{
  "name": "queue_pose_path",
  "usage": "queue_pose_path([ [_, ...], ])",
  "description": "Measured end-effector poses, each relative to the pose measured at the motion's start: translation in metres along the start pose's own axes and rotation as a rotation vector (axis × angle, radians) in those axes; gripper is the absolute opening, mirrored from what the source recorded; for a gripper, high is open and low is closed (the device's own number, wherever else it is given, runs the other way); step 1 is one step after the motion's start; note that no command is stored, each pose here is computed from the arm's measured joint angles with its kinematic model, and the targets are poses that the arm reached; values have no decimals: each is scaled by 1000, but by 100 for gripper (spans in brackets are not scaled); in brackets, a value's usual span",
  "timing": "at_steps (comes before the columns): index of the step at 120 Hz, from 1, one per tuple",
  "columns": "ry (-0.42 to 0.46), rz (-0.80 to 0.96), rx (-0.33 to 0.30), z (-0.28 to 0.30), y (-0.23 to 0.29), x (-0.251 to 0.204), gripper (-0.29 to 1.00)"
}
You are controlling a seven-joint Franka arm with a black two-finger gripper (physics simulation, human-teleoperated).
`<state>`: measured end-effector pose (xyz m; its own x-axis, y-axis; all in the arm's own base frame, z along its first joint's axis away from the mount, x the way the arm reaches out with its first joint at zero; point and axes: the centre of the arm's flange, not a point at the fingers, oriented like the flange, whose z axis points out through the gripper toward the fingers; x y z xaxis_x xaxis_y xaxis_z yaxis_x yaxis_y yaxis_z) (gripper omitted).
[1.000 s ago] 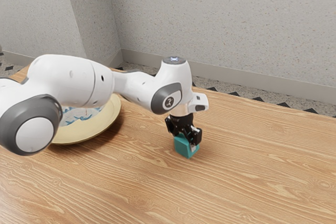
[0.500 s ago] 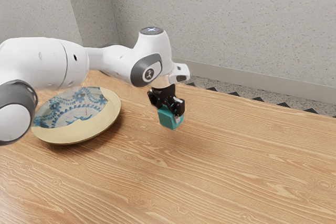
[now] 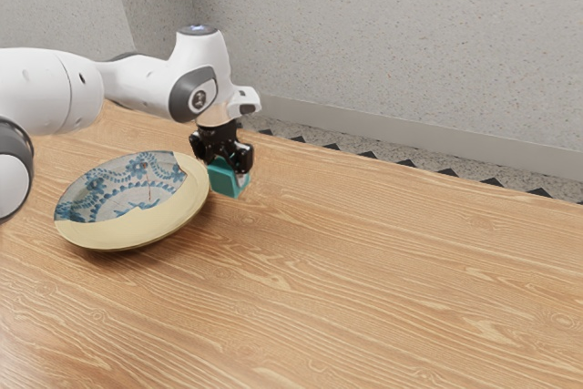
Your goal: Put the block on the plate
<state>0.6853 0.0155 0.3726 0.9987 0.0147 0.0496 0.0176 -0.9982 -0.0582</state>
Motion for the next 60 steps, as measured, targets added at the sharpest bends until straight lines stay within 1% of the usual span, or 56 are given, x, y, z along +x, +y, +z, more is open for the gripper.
queue_pose_path([
  [15, -9, -44, 8, -2, -39, -3, 40],
  [39, -6, -67, -31, -6, -89, -9, 40],
  [60, 0, -68, -26, -13, -127, -17, 41],
])
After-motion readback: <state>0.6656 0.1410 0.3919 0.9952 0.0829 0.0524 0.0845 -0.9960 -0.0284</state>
